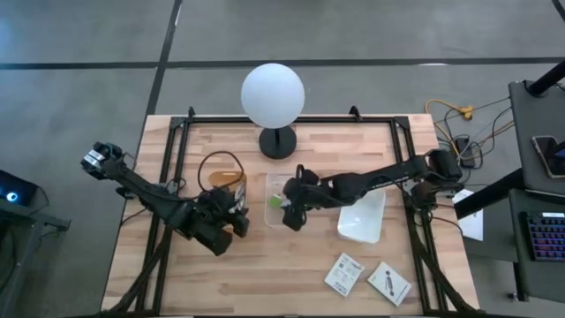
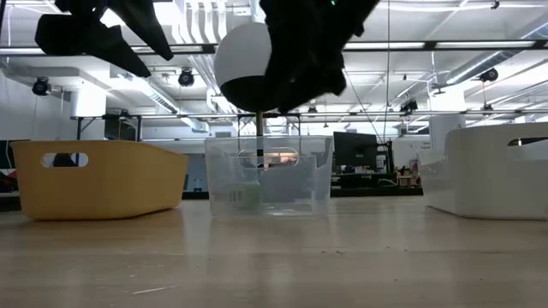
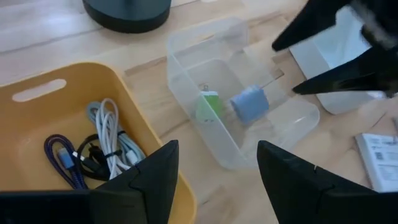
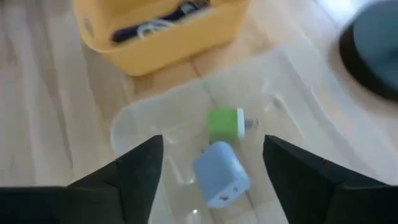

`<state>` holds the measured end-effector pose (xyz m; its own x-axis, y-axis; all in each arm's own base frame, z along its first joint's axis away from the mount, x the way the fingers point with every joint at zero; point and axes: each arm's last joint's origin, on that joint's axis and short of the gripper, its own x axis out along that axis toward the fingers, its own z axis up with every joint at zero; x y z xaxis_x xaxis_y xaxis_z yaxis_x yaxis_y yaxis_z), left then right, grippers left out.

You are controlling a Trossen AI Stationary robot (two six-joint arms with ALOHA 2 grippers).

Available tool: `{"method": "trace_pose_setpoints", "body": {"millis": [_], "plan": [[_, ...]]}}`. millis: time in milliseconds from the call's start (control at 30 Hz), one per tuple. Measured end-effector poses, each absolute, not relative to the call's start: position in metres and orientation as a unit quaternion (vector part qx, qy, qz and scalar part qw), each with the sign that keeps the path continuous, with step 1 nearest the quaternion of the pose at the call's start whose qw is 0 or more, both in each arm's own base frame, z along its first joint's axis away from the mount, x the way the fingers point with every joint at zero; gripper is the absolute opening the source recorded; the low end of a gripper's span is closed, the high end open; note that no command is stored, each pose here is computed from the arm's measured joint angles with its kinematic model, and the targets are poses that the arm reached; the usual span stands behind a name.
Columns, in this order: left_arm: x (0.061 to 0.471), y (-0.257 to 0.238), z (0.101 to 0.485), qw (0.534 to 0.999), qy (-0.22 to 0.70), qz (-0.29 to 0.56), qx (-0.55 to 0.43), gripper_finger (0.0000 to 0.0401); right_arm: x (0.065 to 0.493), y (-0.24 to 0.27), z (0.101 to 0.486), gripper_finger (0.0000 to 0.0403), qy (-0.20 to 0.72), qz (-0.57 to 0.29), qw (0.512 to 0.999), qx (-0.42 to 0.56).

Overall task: Pick and place items into bin
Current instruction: Put the purple charger adapter into the transparent bin, then put the left card reader box into the white bin

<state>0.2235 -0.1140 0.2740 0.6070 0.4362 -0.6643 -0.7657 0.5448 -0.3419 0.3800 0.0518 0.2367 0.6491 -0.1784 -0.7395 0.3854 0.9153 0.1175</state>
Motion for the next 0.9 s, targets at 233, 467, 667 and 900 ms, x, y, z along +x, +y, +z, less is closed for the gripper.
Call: {"method": "trace_pose_setpoints", "body": {"millis": [233,467,667,900], "plan": [[0.223,-0.114,0.274,0.84,0.263,0.357,-0.313,0.0201,0.37,0.062,0.254,0.0299,0.467,-0.07,0.88,0.045],[0.236,-0.123,0.275,0.876,0.283,0.281,-0.271,0.0201,0.302,0.118,0.258,0.0291,0.596,0.029,0.798,-0.084],[0.254,-0.132,0.276,0.9,0.285,0.203,-0.259,0.0201,0.24,0.165,0.264,0.0281,0.605,0.018,0.793,-0.075],[0.296,-0.145,0.266,0.936,0.282,0.043,-0.206,0.018,0.195,0.213,0.26,0.0263,0.589,-0.009,0.808,-0.005]]}}
